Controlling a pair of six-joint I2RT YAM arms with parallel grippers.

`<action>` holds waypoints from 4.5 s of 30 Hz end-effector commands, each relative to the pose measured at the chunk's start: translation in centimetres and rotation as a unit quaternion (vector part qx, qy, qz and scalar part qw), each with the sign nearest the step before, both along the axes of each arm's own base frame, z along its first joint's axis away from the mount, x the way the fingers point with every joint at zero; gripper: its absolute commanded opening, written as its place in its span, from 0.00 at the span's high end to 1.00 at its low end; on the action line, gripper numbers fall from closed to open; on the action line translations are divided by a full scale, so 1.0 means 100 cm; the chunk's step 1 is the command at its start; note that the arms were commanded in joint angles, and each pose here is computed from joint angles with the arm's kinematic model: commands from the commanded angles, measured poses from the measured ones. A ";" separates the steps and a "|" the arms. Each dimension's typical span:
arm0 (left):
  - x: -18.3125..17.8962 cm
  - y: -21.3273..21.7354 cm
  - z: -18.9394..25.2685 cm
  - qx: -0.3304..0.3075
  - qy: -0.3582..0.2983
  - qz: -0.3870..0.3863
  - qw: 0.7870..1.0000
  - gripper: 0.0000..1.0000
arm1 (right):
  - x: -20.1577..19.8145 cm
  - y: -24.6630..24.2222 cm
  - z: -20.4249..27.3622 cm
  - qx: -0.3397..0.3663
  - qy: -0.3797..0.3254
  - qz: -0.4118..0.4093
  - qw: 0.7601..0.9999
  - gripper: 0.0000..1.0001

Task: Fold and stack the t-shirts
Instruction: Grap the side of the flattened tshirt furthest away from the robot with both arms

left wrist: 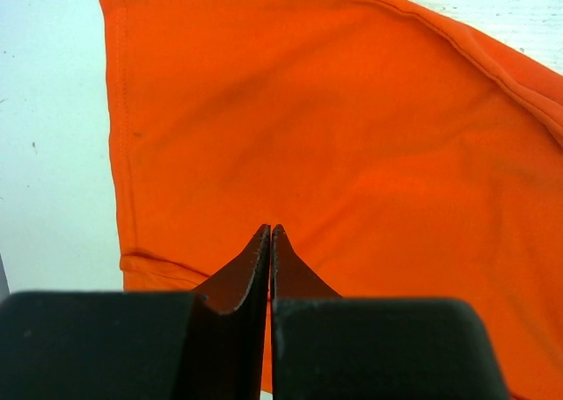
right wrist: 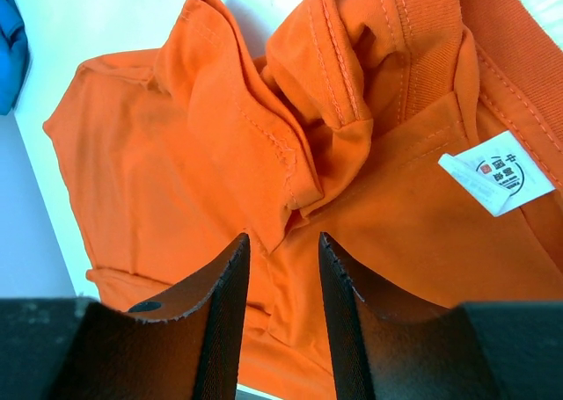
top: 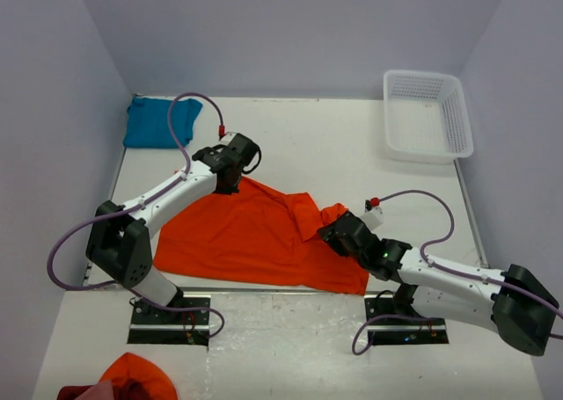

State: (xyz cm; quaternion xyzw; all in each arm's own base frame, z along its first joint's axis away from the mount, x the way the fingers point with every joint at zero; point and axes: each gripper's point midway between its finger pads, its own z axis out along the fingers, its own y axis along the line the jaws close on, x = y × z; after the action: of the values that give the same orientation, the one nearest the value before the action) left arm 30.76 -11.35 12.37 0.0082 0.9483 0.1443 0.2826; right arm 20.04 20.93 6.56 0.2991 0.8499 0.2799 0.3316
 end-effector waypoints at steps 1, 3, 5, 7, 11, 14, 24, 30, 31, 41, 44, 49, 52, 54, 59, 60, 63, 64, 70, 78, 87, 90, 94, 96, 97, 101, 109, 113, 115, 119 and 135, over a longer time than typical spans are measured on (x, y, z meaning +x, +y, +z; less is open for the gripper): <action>0.001 -0.006 0.003 -0.007 -0.008 -0.012 1.000 1.00 | 0.009 -0.004 0.013 0.000 -0.020 -0.027 0.999 0.62; 0.002 -0.006 0.004 -0.007 -0.009 -0.012 1.000 1.00 | 0.011 -0.001 0.014 0.000 -0.022 -0.023 1.000 0.62; 0.001 -0.005 0.007 -0.007 -0.011 -0.012 1.000 1.00 | 0.012 0.002 0.012 -0.004 -0.019 -0.017 1.000 0.62; 0.001 -0.004 0.008 -0.004 -0.012 -0.011 1.000 1.00 | 0.013 0.007 0.014 0.000 -0.020 -0.012 1.000 0.62; 0.000 -0.002 0.009 -0.002 -0.012 -0.010 1.000 1.00 | 0.016 0.014 0.016 -0.002 -0.022 -0.005 1.000 0.62; 0.000 -0.002 0.007 -0.001 -0.011 -0.010 1.000 1.00 | 0.018 0.017 0.018 0.002 -0.024 -0.003 1.000 0.62; 0.001 -0.002 0.009 -0.001 -0.013 -0.012 1.000 1.00 | 0.020 0.022 0.014 0.003 -0.021 -0.001 1.000 0.62; -0.001 0.000 0.011 0.000 -0.015 -0.012 1.000 1.00 | 0.023 0.029 0.008 0.002 -0.017 0.004 1.000 0.62; -0.002 0.000 0.011 0.001 -0.014 -0.011 1.000 1.00 | 0.023 0.029 0.003 -0.006 -0.012 0.006 1.000 0.62; -0.002 -0.001 0.010 -0.004 -0.014 -0.014 1.000 1.00 | 0.031 0.035 0.000 -0.011 -0.014 0.000 1.000 0.63; -0.003 -0.004 0.010 -0.012 -0.013 -0.017 1.000 1.00 | 0.033 0.033 -0.008 -0.019 -0.004 -0.007 1.000 0.64; -0.005 -0.005 0.007 -0.014 -0.008 -0.019 1.000 1.00 | 0.033 0.024 -0.019 -0.037 0.018 -0.030 0.999 0.65; -0.006 -0.004 0.006 -0.015 -0.009 -0.020 1.000 1.00 | 0.034 0.019 -0.023 -0.047 0.021 -0.040 0.998 0.66; -0.007 -0.005 0.005 -0.017 -0.007 -0.021 1.000 1.00 | 0.036 0.016 -0.023 -0.052 0.018 -0.049 0.997 0.66; -0.009 -0.005 0.003 -0.018 -0.005 -0.023 1.000 1.00 | 0.038 0.008 -0.017 -0.059 0.009 -0.061 0.996 0.66; -0.009 -0.006 0.003 -0.017 -0.004 -0.024 1.000 1.00 | 0.039 0.006 -0.015 -0.059 0.007 -0.062 0.996 0.66; -0.010 -0.006 0.001 -0.018 -0.003 -0.025 1.000 1.00 | 0.040 0.000 -0.016 -0.062 0.010 -0.069 0.996 0.66; -0.011 -0.007 0.001 -0.019 -0.003 -0.026 0.999 1.00 | 0.041 0.000 -0.014 -0.059 0.009 -0.069 0.996 0.67; -0.011 -0.009 -0.002 -0.023 -0.001 -0.028 0.999 1.00 | 0.047 -0.002 -0.006 -0.061 -0.003 -0.069 0.996 0.73; -0.013 -0.005 -0.007 -0.014 0.000 -0.021 1.000 1.00 | 0.060 -0.001 -0.010 -0.084 0.009 -0.053 0.995 1.00; 0.024 0.019 -0.007 -0.162 -0.019 0.056 0.985 0.71 | 0.084 0.015 0.053 -0.217 -0.019 0.082 0.972 1.00; 0.048 0.042 -0.020 -0.197 0.010 0.096 0.976 0.70 | 0.088 0.016 0.070 -0.252 -0.023 0.118 0.960 1.00; 0.075 0.083 -0.039 -0.179 0.023 0.155 0.971 0.56 | 0.090 0.020 0.077 -0.275 -0.025 0.172 0.946 1.00; 0.086 0.103 -0.049 -0.166 0.029 0.184 0.968 0.51 | 0.092 0.024 0.080 -0.275 -0.028 0.188 0.942 1.00; 0.090 0.111 -0.052 -0.159 0.030 0.193 0.968 0.51 | 0.091 0.026 0.080 -0.278 -0.030 0.198 0.939 1.00; 0.103 0.129 -0.072 -0.128 0.059 0.213 0.967 0.56 | 0.088 0.034 0.079 -0.263 -0.036 0.222 0.938 1.00; 0.143 0.136 -0.057 -0.131 0.039 0.218 0.966 0.58 | 0.082 0.030 0.059 -0.269 -0.025 0.237 0.933 1.00; 0.144 0.152 -0.063 -0.128 0.047 0.233 0.963 0.56 | 0.083 0.022 0.064 -0.258 -0.032 0.226 0.939 1.00; 0.143 0.155 -0.062 -0.124 0.047 0.233 0.963 0.56 | 0.084 0.019 0.063 -0.257 -0.031 0.223 0.940 1.00; 0.136 0.162 -0.065 -0.118 0.057 0.237 0.963 0.54 | 0.088 0.015 0.065 -0.248 -0.034 0.219 0.943 1.00; 0.123 0.163 -0.090 -0.113 0.101 0.238 0.959 0.54 | 0.093 0.000 0.071 -0.240 -0.044 0.200 0.949 1.00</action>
State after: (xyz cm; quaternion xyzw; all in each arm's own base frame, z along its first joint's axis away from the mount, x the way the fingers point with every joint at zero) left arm 43.41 4.60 3.27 -0.2474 0.9528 0.0933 0.1495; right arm 28.70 20.90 12.12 0.0225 0.9298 0.1257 0.3452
